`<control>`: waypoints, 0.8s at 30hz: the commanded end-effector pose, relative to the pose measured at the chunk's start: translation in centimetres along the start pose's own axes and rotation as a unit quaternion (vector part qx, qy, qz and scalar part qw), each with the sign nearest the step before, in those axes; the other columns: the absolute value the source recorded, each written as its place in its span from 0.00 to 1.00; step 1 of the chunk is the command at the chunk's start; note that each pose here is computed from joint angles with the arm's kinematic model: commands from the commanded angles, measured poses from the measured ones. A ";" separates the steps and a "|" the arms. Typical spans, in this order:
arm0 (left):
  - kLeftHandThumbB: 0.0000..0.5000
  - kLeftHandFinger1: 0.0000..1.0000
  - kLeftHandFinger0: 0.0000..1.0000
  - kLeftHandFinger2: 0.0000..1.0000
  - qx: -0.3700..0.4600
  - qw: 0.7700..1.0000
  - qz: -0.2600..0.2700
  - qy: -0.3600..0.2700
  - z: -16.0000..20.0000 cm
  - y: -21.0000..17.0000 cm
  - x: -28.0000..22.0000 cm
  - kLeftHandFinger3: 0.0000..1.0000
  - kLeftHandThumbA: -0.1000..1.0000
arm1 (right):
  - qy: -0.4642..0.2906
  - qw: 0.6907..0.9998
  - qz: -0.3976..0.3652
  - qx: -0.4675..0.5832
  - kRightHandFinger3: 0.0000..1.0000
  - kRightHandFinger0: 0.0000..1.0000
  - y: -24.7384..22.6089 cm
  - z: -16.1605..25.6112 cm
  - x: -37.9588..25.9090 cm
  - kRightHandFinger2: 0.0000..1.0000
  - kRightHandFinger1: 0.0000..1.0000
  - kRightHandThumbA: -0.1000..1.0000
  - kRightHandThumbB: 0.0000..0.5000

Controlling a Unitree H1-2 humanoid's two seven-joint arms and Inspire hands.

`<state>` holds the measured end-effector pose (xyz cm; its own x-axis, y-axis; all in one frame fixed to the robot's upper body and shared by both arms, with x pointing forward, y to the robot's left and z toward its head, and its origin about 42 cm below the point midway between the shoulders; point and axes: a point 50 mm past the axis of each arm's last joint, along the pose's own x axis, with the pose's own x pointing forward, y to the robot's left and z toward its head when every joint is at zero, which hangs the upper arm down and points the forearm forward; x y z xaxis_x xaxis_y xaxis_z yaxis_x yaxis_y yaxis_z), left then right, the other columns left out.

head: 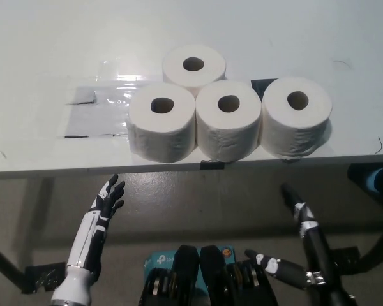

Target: A few rolls of toilet paper are kept infront of the robot and the robot uses its right hand to lift one of the rolls and and places it on top of the other rolls to stack it.

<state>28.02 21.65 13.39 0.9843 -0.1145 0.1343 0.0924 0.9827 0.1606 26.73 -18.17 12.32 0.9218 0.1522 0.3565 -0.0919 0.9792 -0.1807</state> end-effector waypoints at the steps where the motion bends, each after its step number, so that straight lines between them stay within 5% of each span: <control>1: 0.90 1.00 1.00 1.00 0.007 0.999 -0.010 -0.035 1.3 0.1 -0.2 1.00 1.00 | -0.120 0.991 -0.057 0.001 1.00 1.00 -2.6 5.6 1.5 1.00 1.00 1.00 0.23; 5: 0.93 1.00 1.00 1.00 0.006 0.999 -0.008 -0.035 1.3 0.1 -0.2 1.00 1.00 | -0.180 0.980 -0.071 -0.035 1.00 1.00 -6.2 10.7 4.2 1.00 1.00 0.95 0.33; 6: 0.96 1.00 1.00 1.00 0.005 0.999 -0.009 -0.034 1.3 0.0 -0.2 1.00 1.00 | -0.186 0.978 -0.061 -0.075 1.00 1.00 -7.9 12.3 5.2 1.00 1.00 1.00 0.34; 12: 0.85 1.00 1.00 1.00 0.003 0.999 -0.007 -0.038 1.5 0.2 -0.3 1.00 1.00 | -0.147 0.976 -0.019 -0.157 1.00 1.00 -13.5 17.0 12.1 1.00 1.00 0.93 0.48; 24: 0.90 1.00 1.00 1.00 0.018 0.998 -0.021 -0.049 2.5 0.1 0.0 1.00 1.00 | 0.072 0.927 0.133 -0.342 1.00 1.00 -18.5 21.3 29.2 1.00 1.00 1.00 0.65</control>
<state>27.68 21.75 13.08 0.9869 -0.1107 0.1174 0.0912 0.9829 0.1600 39.98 -27.87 36.32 0.7919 0.3087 0.5269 0.0849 0.7988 -0.5956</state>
